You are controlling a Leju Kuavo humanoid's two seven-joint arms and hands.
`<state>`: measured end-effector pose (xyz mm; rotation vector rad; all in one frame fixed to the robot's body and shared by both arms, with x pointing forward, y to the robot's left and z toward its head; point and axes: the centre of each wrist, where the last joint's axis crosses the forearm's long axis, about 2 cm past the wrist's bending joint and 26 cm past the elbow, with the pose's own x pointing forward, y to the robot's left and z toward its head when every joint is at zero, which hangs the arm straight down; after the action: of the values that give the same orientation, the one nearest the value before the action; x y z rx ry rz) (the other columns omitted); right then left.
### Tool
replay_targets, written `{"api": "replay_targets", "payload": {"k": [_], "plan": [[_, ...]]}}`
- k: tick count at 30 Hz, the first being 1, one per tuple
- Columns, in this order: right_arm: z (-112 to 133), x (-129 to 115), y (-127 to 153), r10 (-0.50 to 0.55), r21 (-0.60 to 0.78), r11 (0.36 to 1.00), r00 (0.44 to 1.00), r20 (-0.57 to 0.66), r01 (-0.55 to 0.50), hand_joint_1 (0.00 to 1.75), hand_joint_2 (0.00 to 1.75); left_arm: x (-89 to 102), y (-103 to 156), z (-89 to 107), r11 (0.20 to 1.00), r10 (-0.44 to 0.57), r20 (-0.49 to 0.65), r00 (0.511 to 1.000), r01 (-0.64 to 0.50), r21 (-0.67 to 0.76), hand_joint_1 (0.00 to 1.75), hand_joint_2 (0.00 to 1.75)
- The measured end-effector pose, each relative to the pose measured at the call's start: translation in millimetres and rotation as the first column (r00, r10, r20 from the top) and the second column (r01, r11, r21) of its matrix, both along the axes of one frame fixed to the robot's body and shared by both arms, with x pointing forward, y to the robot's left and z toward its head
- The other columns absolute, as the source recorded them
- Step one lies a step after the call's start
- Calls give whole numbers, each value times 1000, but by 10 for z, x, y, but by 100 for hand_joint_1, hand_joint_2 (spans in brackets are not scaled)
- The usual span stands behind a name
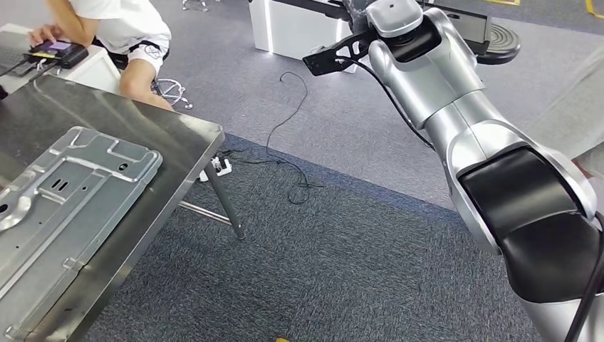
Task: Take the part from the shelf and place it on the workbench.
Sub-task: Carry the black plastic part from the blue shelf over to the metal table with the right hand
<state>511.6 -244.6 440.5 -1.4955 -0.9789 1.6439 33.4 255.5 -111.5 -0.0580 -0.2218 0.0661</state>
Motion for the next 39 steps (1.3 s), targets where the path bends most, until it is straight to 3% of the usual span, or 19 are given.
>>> {"api": "replay_targets", "payload": {"k": [16,34,39], "plan": [[-236,11,74,4,4,1000,999,-41,-4,175,175,35,28,2,1000,-5,6,1000,5,3,0,175],[-251,5,184,30,6,1000,998,-56,-30,175,175,7,34,-1,1000,11,-1,1000,-11,1,0,175],[-326,-13,322,46,12,999,997,-64,-45,175,175,16,61,-2,1000,13,-1,1000,-13,6,0,175]]}}
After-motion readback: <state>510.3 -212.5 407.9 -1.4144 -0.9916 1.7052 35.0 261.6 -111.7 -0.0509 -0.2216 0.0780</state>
